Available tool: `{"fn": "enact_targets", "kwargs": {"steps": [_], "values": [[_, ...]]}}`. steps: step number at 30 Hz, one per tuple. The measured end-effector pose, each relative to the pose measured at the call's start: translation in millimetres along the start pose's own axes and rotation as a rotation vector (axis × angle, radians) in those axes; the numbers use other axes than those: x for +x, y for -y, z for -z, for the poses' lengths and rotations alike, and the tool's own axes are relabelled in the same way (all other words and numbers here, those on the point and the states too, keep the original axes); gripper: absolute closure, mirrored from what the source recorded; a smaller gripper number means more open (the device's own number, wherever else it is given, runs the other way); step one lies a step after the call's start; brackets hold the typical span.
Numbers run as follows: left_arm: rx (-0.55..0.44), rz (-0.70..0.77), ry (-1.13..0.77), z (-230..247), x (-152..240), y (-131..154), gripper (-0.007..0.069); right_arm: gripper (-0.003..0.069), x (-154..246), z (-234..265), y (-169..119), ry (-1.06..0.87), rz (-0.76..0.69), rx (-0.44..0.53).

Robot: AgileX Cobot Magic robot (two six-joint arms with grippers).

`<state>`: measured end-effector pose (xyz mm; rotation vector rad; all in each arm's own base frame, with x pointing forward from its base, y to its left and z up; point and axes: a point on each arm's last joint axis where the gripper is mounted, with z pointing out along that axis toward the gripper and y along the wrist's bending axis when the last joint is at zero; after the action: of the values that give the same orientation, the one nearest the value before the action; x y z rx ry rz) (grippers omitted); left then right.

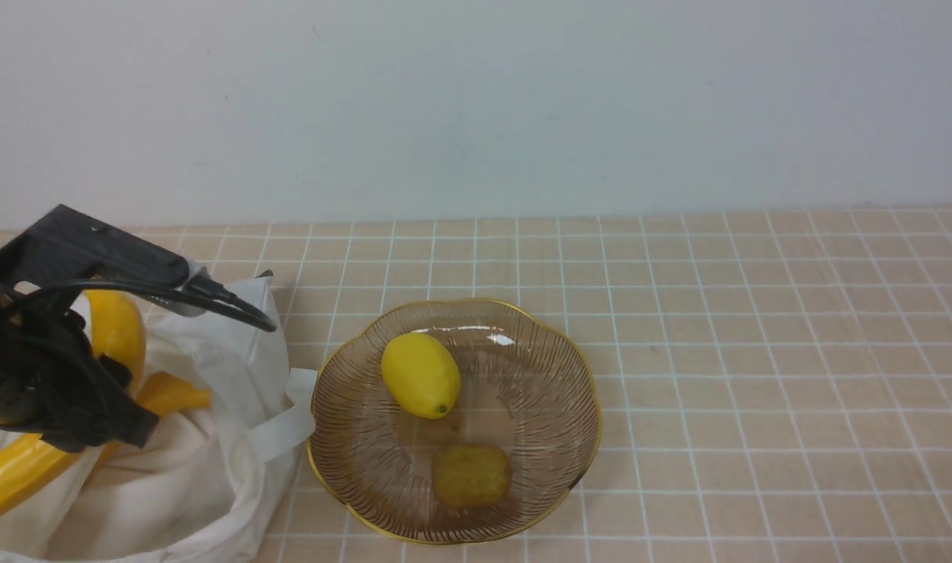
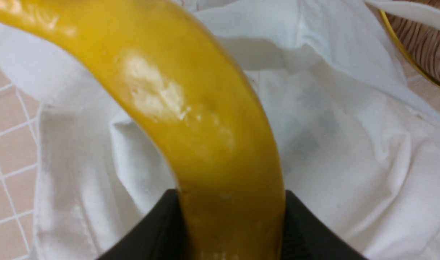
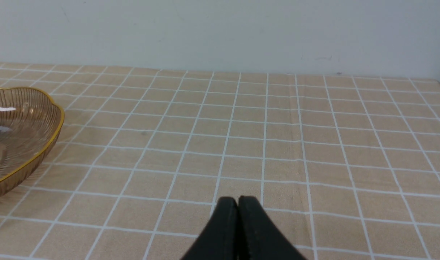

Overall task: Take the fruit out of the bag on the brown coffee tablecloth and place them on the plate.
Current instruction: 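Place the banana on the plate with the left gripper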

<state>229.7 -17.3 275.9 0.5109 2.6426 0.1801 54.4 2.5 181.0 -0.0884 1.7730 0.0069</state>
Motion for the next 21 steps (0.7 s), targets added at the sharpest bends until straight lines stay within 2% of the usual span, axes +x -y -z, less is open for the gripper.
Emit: {"fn": "enact_targets", "kwargs": {"steps": [3, 6, 7, 9, 14, 18, 19, 21], "values": [[-0.018, 0.009, 0.073, 18, 3, -1, 0.0345, 0.0673, 0, 0, 0, 0.000, 0.000, 0.000], [-0.018, 0.053, 0.277, 51, 3, 1, 0.0345, 0.0673, 0, 0, 0, 0.000, 0.000, 0.000], [-0.021, 0.054, 0.290, 53, 3, 1, 0.0345, 0.0673, 0, 0, 0, 0.000, 0.000, 0.000], [0.017, 0.115, 0.467, 75, 0, 5, 0.0344, 0.0673, 0, 0, 0, 0.000, 0.000, 0.000], [0.164, 0.215, 0.680, 92, -13, 15, 0.0344, 0.0673, 0, 0, 0, 0.000, 0.000, 0.000], [0.336, 0.061, 0.710, 78, -34, 46, 0.0344, 0.0673, 0, 0, 0, 0.000, 0.000, 0.000], [0.343, 0.052, 0.715, 79, -34, 48, 0.0344, 0.0673, 0, 0, 0, 0.000, 0.000, 0.000], [0.441, -0.026, 0.690, 59, -49, 72, 0.0344, 0.0673, 0, 0, 0, 0.000, 0.000, 0.000]]}}
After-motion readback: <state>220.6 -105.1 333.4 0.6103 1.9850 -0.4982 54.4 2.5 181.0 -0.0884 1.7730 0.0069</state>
